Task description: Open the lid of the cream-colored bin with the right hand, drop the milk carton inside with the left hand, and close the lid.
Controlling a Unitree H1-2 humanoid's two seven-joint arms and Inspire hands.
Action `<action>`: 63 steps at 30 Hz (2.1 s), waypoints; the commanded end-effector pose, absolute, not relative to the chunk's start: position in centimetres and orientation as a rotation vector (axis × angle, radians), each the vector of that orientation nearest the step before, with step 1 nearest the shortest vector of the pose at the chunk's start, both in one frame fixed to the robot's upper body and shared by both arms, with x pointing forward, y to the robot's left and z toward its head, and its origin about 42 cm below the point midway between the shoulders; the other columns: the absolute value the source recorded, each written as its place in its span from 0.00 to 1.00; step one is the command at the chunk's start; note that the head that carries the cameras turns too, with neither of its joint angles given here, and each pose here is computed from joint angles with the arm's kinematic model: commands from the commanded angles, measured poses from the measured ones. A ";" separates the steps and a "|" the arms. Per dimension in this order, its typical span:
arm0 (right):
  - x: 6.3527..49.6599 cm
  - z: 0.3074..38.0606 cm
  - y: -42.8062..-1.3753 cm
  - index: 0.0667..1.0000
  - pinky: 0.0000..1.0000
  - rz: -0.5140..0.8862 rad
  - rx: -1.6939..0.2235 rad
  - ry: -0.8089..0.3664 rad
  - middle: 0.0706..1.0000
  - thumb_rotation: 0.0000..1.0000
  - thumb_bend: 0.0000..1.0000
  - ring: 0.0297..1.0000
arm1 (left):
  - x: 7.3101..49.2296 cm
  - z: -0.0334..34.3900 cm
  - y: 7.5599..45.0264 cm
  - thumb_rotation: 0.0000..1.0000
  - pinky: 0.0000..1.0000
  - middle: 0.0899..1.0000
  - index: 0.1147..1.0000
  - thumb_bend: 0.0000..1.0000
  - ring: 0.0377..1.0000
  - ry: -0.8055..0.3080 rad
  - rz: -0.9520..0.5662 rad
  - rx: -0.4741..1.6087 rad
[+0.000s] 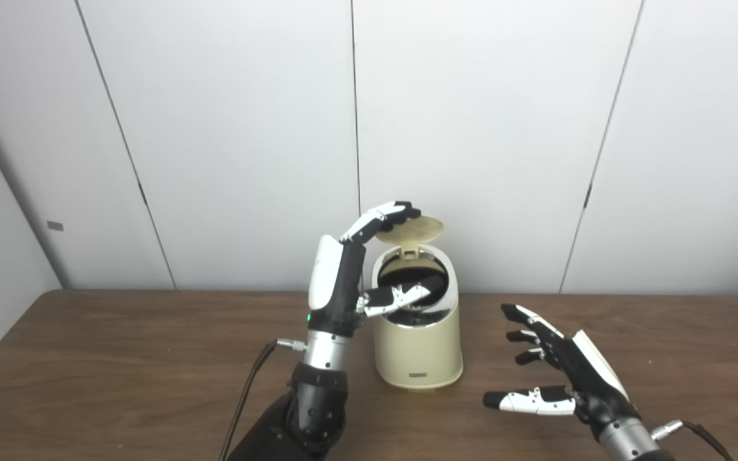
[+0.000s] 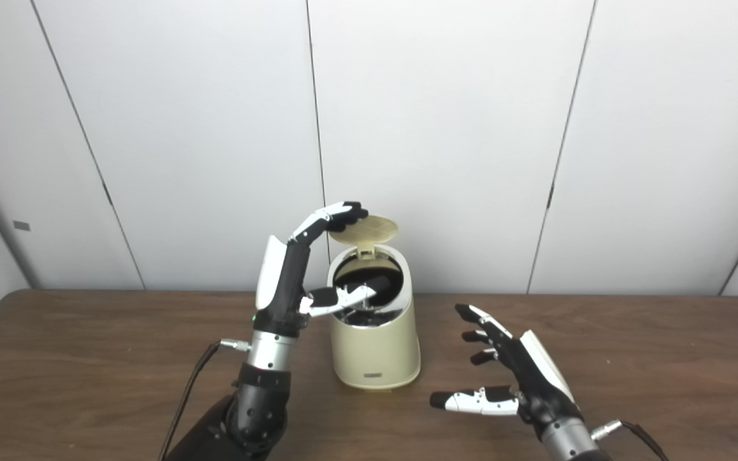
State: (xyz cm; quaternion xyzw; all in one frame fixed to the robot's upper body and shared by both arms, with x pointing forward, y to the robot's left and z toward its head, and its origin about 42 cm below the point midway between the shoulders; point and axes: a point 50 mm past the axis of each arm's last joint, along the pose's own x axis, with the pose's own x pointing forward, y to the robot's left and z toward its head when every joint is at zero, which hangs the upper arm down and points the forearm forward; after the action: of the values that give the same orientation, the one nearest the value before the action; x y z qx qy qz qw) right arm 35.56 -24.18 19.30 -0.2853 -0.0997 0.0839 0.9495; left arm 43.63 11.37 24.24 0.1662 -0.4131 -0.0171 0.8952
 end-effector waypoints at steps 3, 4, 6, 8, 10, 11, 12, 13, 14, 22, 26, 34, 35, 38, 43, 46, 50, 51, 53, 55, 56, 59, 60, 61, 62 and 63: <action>36.3 21.7 -24.2 0.88 0.65 0.156 -0.594 -0.296 0.90 0.28 0.77 0.80 | 43.5 27.3 12.6 0.12 0.69 0.77 0.74 0.78 0.77 -0.915 -0.063 0.294; 36.3 21.7 -24.3 0.88 0.65 0.156 -0.593 -0.296 0.89 0.28 0.77 0.80 | 43.3 27.3 13.1 0.13 0.70 0.78 0.76 0.78 0.78 -0.891 -0.070 0.273; 36.3 21.8 -24.4 0.88 0.65 0.154 -0.590 -0.294 0.89 0.28 0.78 0.80 | 42.8 27.2 14.1 0.16 0.73 0.82 0.81 0.81 0.80 -0.836 -0.085 0.226; 36.3 21.8 -24.4 0.88 0.65 0.154 -0.588 -0.294 0.89 0.29 0.78 0.80 | 42.3 27.1 15.4 0.19 0.78 0.85 0.86 0.82 0.83 -0.793 -0.095 0.178; 36.3 21.8 -24.4 0.88 0.66 0.154 -0.588 -0.294 0.89 0.30 0.78 0.80 | 41.9 27.0 16.4 0.21 0.81 0.88 0.91 0.84 0.86 -0.764 -0.098 0.145; 36.4 21.9 -24.4 0.88 0.66 0.153 -0.589 -0.296 0.89 0.30 0.78 0.80 | 41.6 26.9 16.9 0.22 0.83 0.89 0.92 0.84 0.87 -0.748 -0.097 0.134; 36.4 21.9 -24.5 0.88 0.65 0.152 -0.591 -0.298 0.89 0.30 0.78 0.80 | 41.5 26.9 17.2 0.24 0.85 0.91 0.94 0.85 0.88 -0.737 -0.096 0.128; 36.4 21.9 -24.5 0.88 0.65 0.150 -0.593 -0.299 0.89 0.30 0.78 0.80 | 41.3 26.7 17.8 0.24 0.86 0.91 0.95 0.85 0.88 -0.719 -0.088 0.132; 36.4 21.9 -24.5 0.87 0.65 0.149 -0.597 -0.299 0.89 0.30 0.78 0.79 | 41.0 26.5 18.5 0.26 0.86 0.92 0.97 0.84 0.89 -0.699 -0.078 0.138; 36.6 22.2 -24.9 0.87 0.64 0.150 -0.612 -0.313 0.89 0.33 0.79 0.79 | 39.5 24.5 21.9 0.33 0.87 0.94 1.00 0.84 0.90 -0.593 -0.022 0.164; 36.8 22.5 -25.0 0.88 0.64 0.151 -0.619 -0.327 0.89 0.35 0.79 0.79 | 39.0 23.0 22.9 0.36 0.81 0.91 0.99 0.86 0.88 -0.537 -0.013 0.167; 37.7 24.0 -24.6 0.87 0.66 0.161 -0.600 -0.382 0.88 0.31 0.77 0.80 | 38.0 19.9 23.6 0.37 0.76 0.84 0.91 0.89 0.78 -0.406 -0.013 0.218; 37.8 24.2 -24.4 0.87 0.67 0.161 -0.596 -0.391 0.88 0.30 0.77 0.80 | 37.9 19.6 23.6 0.37 0.73 0.83 0.90 0.88 0.77 -0.392 -0.013 0.220; 38.3 25.1 -24.1 0.88 0.69 0.170 -0.594 -0.420 0.89 0.33 0.76 0.82 | 37.6 18.4 23.6 0.33 0.65 0.77 0.86 0.88 0.73 -0.345 -0.017 0.193; 39.2 26.4 -23.6 0.88 0.69 0.164 -0.623 -0.440 0.90 0.38 0.77 0.82 | 37.3 17.0 23.6 0.27 0.60 0.72 0.80 0.84 0.68 -0.306 -0.037 0.174; 39.9 27.6 -23.0 0.89 0.70 0.167 -0.622 -0.470 0.90 0.37 0.77 0.83 | 37.0 15.9 23.7 0.23 0.57 0.69 0.74 0.81 0.66 -0.276 -0.048 0.171; 40.6 29.4 -22.4 0.88 0.68 0.168 -0.639 -0.510 0.89 0.42 0.78 0.83 | 36.5 14.6 23.4 0.18 0.54 0.67 0.68 0.78 0.62 -0.243 -0.058 0.174; 40.8 29.9 -22.2 0.88 0.68 0.168 -0.649 -0.522 0.89 0.42 0.78 0.82 | 36.4 14.3 23.4 0.16 0.54 0.66 0.67 0.77 0.62 -0.231 -0.058 0.175; 41.1 31.0 -21.8 0.88 0.68 0.170 -0.667 -0.546 0.88 0.42 0.77 0.82 | 36.2 13.6 23.2 0.17 0.54 0.67 0.67 0.77 0.63 -0.208 -0.058 0.171; 41.5 32.0 -21.4 0.88 0.69 0.176 -0.674 -0.552 0.88 0.41 0.78 0.82 | 36.1 13.1 23.0 0.18 0.55 0.67 0.68 0.78 0.63 -0.193 -0.058 0.168; 41.7 32.5 -21.2 0.88 0.69 0.177 -0.679 -0.549 0.88 0.41 0.78 0.83 | 36.0 12.9 23.0 0.18 0.56 0.67 0.68 0.78 0.64 -0.190 -0.059 0.168; 42.3 34.0 -20.5 0.88 0.70 0.176 -0.732 -0.543 0.88 0.46 0.81 0.83 | 36.0 12.4 22.8 0.17 0.58 0.68 0.69 0.76 0.65 -0.183 -0.060 0.165; 42.6 34.6 -20.3 0.88 0.70 0.177 -0.750 -0.547 0.88 0.46 0.81 0.83 | 36.0 12.3 22.7 0.16 0.58 0.68 0.69 0.76 0.65 -0.181 -0.060 0.157; 42.8 35.0 -20.1 0.89 0.69 0.178 -0.762 -0.552 0.88 0.45 0.80 0.83 | 36.0 12.2 22.7 0.15 0.58 0.68 0.69 0.76 0.65 -0.180 -0.061 0.150; 43.1 35.4 -19.9 0.88 0.68 0.180 -0.770 -0.553 0.88 0.45 0.80 0.82 | 36.0 12.1 22.6 0.14 0.58 0.68 0.69 0.76 0.65 -0.179 -0.061 0.145; 43.3 35.8 -19.8 0.88 0.67 0.182 -0.776 -0.556 0.88 0.44 0.80 0.82 | 36.0 12.0 22.5 0.13 0.58 0.68 0.69 0.76 0.66 -0.178 -0.063 0.141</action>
State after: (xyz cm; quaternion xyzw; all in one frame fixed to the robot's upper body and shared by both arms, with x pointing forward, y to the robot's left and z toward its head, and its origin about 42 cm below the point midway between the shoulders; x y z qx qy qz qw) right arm 42.90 -20.03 32.38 -0.3641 -0.2247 0.0991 0.8984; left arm 35.87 22.99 12.04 0.0771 -0.0772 -0.0288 0.9936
